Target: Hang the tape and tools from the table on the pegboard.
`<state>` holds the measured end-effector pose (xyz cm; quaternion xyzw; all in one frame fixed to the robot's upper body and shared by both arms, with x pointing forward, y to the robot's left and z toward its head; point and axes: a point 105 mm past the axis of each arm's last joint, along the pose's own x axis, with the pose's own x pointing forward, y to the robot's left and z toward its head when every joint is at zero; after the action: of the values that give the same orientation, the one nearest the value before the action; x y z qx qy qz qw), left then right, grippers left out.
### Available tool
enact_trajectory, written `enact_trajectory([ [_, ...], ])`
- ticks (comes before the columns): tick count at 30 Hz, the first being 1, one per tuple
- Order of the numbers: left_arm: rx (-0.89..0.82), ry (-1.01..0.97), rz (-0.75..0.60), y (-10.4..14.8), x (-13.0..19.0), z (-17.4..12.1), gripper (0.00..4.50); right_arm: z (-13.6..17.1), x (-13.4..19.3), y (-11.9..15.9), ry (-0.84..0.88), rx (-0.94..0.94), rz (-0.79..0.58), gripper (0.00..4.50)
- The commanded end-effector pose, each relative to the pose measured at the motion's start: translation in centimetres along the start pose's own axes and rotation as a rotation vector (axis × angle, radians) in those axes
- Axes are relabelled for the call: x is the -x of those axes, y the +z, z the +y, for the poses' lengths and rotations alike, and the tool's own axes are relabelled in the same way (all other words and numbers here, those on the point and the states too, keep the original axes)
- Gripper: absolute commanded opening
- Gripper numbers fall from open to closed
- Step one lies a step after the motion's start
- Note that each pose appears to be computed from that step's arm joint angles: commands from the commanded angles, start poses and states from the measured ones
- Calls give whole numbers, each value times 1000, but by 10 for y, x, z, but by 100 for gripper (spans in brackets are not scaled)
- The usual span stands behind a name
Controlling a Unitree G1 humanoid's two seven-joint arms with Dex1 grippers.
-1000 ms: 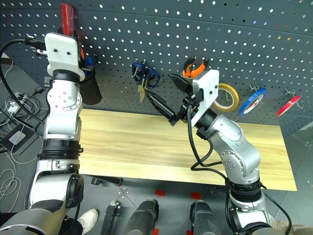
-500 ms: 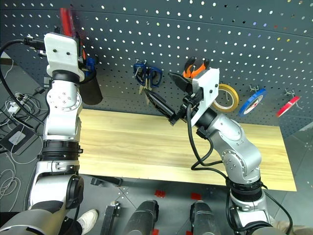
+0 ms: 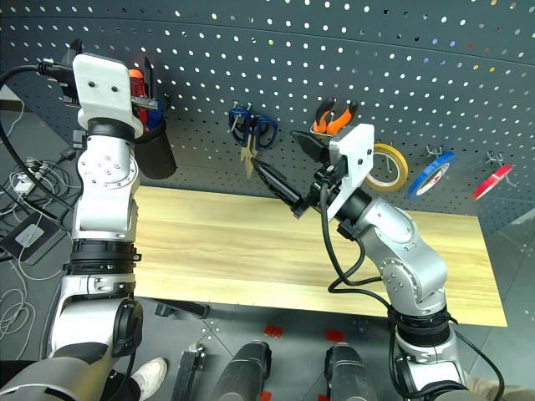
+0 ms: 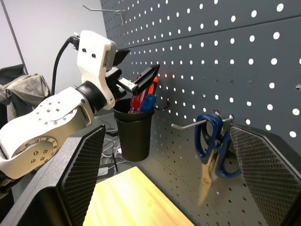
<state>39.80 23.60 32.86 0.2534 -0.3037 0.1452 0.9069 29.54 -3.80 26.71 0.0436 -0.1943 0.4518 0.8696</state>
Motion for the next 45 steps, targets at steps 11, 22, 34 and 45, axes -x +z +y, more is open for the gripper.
enact_trajectory([
  [11, 36, 5, -61, 24, -2, 7, 447, 2, -1, 13, -1, 48, -51, 450],
  [22, 43, -74, -176, 64, 7, -7, 447, 0, 7, 8, -2, 97, -18, 450],
  [34, 152, -266, -172, 86, 51, -46, 447, 0, 21, 4, -24, 156, 27, 450],
  [45, 235, -368, -111, 83, 79, -70, 447, -17, 37, -12, -171, 208, 117, 450],
])
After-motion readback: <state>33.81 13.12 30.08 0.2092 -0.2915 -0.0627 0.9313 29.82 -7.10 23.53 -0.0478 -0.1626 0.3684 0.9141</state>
